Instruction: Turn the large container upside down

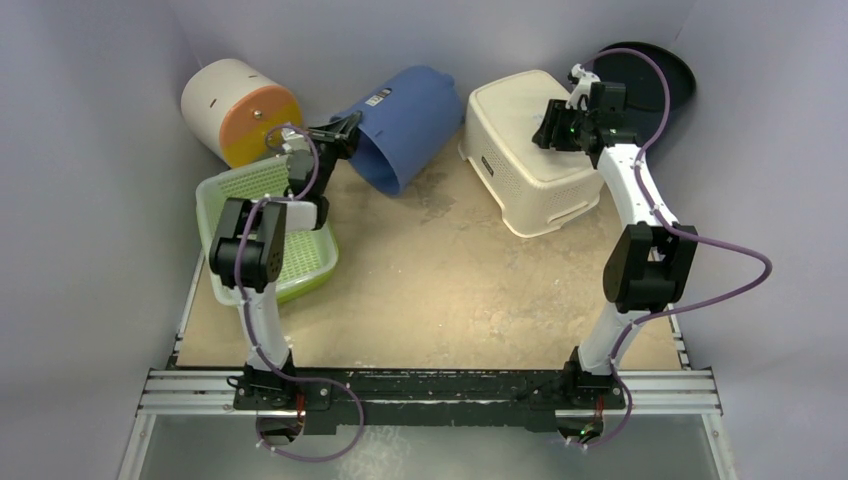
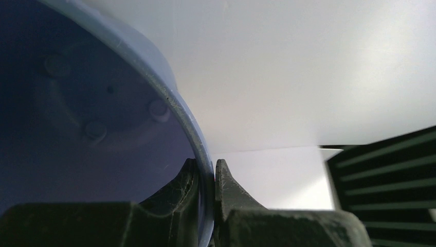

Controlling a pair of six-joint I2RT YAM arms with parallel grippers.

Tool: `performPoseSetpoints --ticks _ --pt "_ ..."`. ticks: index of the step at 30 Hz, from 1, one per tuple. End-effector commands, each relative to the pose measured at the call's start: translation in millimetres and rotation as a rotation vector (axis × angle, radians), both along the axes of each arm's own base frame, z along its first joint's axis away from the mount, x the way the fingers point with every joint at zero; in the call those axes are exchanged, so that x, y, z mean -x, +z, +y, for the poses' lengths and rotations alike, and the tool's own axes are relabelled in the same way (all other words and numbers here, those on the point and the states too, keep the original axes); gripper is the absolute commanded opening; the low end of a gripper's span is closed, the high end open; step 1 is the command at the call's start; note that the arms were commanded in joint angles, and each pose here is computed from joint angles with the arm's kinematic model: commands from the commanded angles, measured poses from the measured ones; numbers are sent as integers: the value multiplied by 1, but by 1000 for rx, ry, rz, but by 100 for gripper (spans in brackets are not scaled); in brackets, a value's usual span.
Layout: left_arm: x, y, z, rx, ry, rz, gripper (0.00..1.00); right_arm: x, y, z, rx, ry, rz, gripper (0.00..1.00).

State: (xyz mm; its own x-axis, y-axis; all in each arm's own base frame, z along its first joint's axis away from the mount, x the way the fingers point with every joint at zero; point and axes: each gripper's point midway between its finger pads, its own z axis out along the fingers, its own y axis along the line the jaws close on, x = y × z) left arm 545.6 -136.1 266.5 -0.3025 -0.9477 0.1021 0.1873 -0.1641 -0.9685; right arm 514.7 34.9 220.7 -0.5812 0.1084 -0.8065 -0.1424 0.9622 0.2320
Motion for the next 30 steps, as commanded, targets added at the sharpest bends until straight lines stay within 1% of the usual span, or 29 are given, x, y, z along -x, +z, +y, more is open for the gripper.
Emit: performPoseSetpoints --ticks 1,2,6,10,13,17,19,23,28,30 --pt "74 135 -22 357 -175 -548 0 -3 7 -1 2 2 -12 54" --pt "76 133 -25 365 -183 -542 0 -3 7 -1 2 2 -12 54" --pt "80 124 -34 326 -213 -524 0 -3 4 -1 2 2 -6 54" --pt "90 118 -34 245 -222 -526 0 -5 2 -1 2 2 -5 54" --pt "98 137 -29 215 -227 -583 0 -7 -1 -1 2 3 -1 54" --pt "105 178 -16 209 -225 -702 0 -11 -2 -2 3 1 0 54" --pt "105 182 -10 195 -219 -718 0 -12 0 -3 6 -1 -7 54" --pt "106 161 -17 138 -218 -677 0 -11 0 -1 5 9 -2 54" --pt "109 160 -21 114 -217 -685 0 -10 -5 -1 5 11 8 54" --pt "104 147 -27 116 -230 -653 0 -13 -5 -2 8 5 1 54"
